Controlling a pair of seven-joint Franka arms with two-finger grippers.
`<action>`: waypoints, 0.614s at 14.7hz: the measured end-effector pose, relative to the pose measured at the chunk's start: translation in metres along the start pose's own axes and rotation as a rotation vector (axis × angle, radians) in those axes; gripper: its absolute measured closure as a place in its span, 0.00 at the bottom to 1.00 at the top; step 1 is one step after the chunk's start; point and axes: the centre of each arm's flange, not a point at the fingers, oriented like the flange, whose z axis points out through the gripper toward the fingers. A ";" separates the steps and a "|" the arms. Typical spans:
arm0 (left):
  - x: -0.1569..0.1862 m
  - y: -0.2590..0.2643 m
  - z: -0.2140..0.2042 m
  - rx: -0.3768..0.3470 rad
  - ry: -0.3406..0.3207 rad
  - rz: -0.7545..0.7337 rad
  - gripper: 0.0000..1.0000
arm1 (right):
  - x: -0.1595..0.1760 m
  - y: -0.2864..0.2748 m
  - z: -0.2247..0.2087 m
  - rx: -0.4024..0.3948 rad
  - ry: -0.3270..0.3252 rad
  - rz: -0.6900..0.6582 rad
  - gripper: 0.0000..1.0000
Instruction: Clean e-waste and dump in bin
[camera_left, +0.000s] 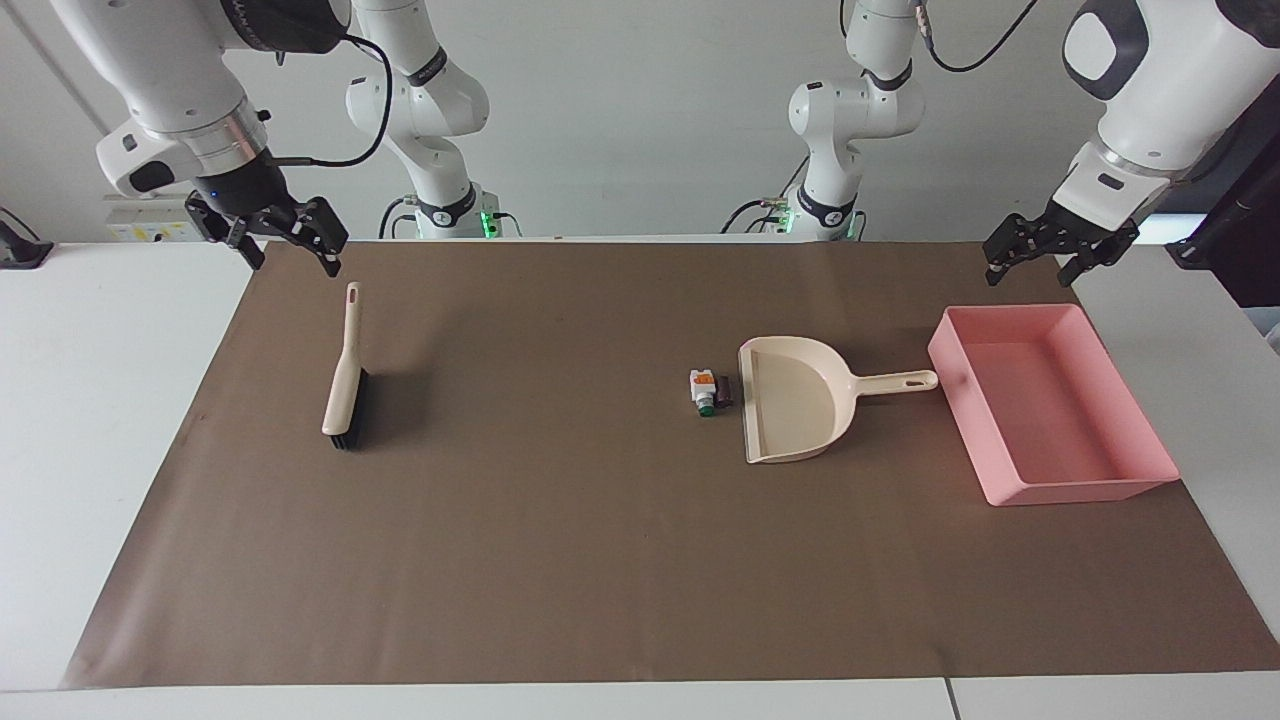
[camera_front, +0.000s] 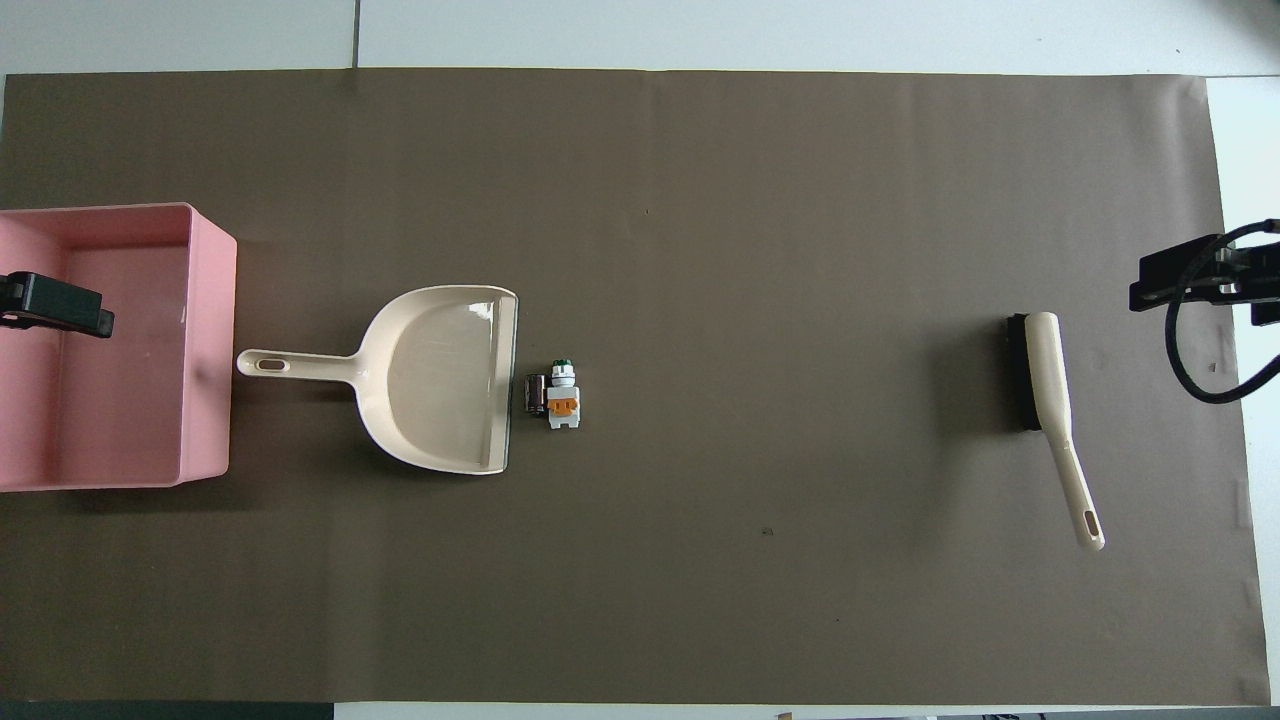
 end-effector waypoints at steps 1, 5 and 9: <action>0.000 0.000 0.000 0.000 0.000 0.000 0.00 | 0.000 0.000 0.000 0.000 0.000 0.000 0.01; 0.000 0.001 0.000 0.000 0.000 0.001 0.00 | 0.000 0.000 0.000 0.000 0.000 0.001 0.01; 0.000 0.002 0.000 0.000 -0.001 0.004 0.00 | 0.000 0.002 0.000 0.000 0.001 0.005 0.00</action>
